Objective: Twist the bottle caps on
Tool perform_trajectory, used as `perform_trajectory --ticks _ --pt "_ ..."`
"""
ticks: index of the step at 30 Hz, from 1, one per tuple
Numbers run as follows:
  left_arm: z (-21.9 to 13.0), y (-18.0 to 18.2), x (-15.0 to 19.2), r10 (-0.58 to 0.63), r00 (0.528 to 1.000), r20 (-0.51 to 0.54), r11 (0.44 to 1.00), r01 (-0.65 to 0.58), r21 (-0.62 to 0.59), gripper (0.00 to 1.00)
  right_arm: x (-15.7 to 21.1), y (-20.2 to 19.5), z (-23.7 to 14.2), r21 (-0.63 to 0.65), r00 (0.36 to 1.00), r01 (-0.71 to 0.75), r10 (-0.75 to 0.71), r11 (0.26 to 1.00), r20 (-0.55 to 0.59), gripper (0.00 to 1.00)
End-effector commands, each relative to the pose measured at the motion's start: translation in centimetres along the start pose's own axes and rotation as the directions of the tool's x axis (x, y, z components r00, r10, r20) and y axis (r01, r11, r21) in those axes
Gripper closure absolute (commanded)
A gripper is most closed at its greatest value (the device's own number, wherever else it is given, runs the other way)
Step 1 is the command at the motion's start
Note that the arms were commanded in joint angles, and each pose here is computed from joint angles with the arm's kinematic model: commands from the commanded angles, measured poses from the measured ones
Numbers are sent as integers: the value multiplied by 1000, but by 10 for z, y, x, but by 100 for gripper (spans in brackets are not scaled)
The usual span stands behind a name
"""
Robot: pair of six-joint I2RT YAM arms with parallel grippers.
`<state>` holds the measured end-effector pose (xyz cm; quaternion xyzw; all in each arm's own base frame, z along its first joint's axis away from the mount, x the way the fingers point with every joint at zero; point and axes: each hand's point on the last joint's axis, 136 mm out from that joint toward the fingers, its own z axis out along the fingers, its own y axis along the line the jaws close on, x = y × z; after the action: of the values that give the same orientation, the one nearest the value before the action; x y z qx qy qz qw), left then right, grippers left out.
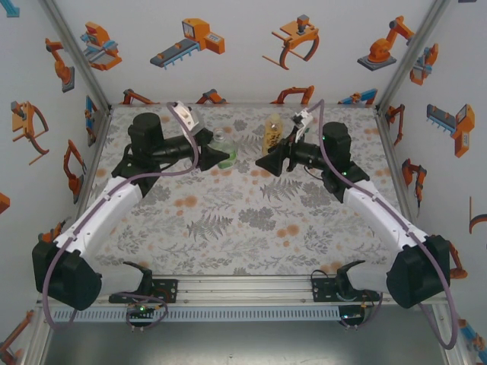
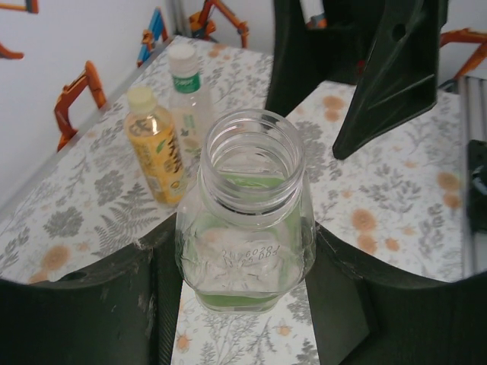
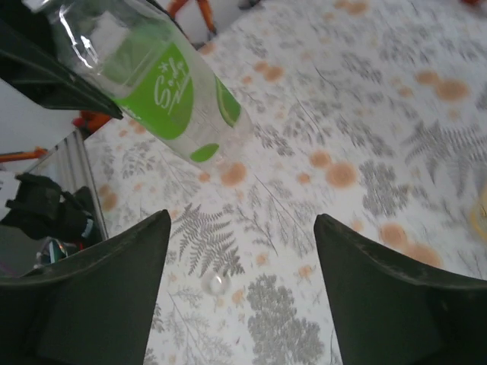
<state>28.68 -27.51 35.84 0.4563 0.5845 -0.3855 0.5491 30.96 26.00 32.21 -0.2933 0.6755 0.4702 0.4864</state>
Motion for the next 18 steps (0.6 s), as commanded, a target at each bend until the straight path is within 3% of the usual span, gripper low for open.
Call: perform_trajectory --ticks 1,11,18 --pt "-5 -27 -21 -74 997 15 991 72 117 57 -44 57 -11 -241 964 198 -144 950 225 20" --pt "-6 -50 -66 -141 988 66 970 125 207 57 -27 92 5 -415 936 308 -195 856 292 17" --pt "-11 -55 -85 -152 983 99 968 128 215 57 -15 104 13 -516 940 302 -160 802 302 24"
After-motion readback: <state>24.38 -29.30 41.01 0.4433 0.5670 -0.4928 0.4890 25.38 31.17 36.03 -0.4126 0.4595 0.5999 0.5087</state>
